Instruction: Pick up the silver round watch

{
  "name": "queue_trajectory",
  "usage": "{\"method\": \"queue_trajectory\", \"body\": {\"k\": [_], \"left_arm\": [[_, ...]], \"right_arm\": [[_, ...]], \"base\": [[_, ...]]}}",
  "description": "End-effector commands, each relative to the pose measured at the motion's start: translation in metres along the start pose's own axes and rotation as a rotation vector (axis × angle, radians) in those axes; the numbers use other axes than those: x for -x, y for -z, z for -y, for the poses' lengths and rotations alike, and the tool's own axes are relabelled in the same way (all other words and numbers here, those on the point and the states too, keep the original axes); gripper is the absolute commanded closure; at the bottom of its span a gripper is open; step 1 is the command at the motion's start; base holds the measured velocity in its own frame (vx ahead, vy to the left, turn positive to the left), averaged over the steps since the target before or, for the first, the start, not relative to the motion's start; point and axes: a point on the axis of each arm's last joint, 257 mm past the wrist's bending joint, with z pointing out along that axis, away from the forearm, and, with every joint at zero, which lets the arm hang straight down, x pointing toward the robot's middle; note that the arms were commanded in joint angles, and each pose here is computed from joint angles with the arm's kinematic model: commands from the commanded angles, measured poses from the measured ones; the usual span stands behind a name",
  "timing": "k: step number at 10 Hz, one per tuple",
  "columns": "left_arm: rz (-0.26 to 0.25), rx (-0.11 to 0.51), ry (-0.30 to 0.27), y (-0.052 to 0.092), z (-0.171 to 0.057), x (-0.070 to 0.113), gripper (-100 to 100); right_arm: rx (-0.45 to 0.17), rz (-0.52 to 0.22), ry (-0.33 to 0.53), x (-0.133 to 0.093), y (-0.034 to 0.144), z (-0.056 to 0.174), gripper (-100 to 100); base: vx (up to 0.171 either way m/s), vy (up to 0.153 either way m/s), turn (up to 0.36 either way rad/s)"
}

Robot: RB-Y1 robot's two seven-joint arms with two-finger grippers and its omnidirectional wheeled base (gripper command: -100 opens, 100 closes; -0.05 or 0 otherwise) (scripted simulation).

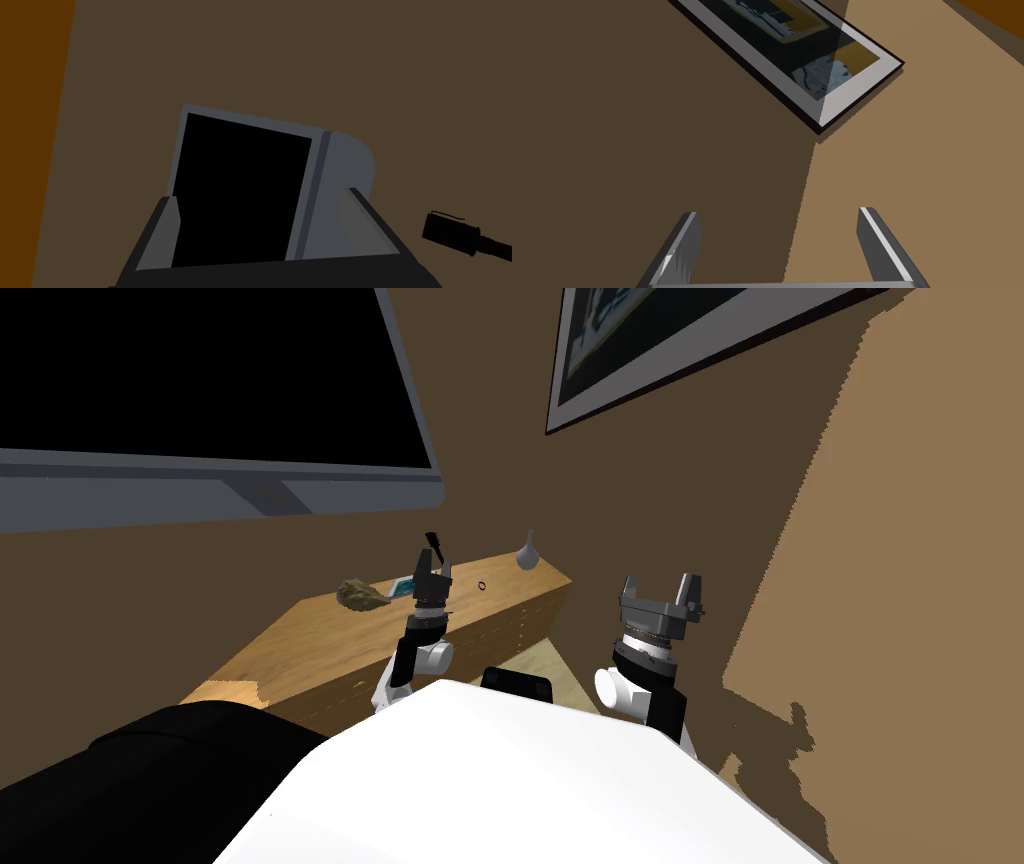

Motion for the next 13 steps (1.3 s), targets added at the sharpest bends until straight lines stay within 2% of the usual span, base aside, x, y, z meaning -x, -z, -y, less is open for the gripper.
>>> {"method": "queue_trajectory", "body": {"k": [1, 6, 7, 9, 12, 13], "left_arm": [[-0.027, 0.018, -0.005, -0.004, -0.005, -0.003, -100], [-0.104, 0.095, -0.014, -0.018, -0.023, -0.013, -100], [-0.105, 0.105, -0.015, -0.017, -0.026, -0.013, -100], [-0.148, 0.144, -0.025, -0.024, -0.036, -0.018, -100], [-0.174, 0.187, -0.035, -0.025, -0.047, -0.022, -100], [-0.199, 0.215, -0.046, -0.027, -0.054, -0.024, -100]], "right_arm": [[0.000, 0.000, 0.000, 0.000, 0.000, 0.000, 0], [0.000, 0.000, 0.000, 0.000, 0.000, 0.000, 0], [0.000, 0.000, 0.000, 0.000, 0.000, 0.000, 0], [0.000, 0.000, 0.000, 0.000, 0.000, 0.000, 0], [0.000, 0.000, 0.000, 0.000, 0.000, 0.000, 0], [0.000, 0.000, 0.000, 0.000, 0.000, 0.000, 0]], "base": [[-0.027, -0.020, 0.012], [-0.074, -0.042, 0.015], [-0.064, -0.037, 0.003], [-0.060, -0.048, 0.009], [-0.049, -0.030, 0.003], [-0.048, -0.030, -0.001]]}}
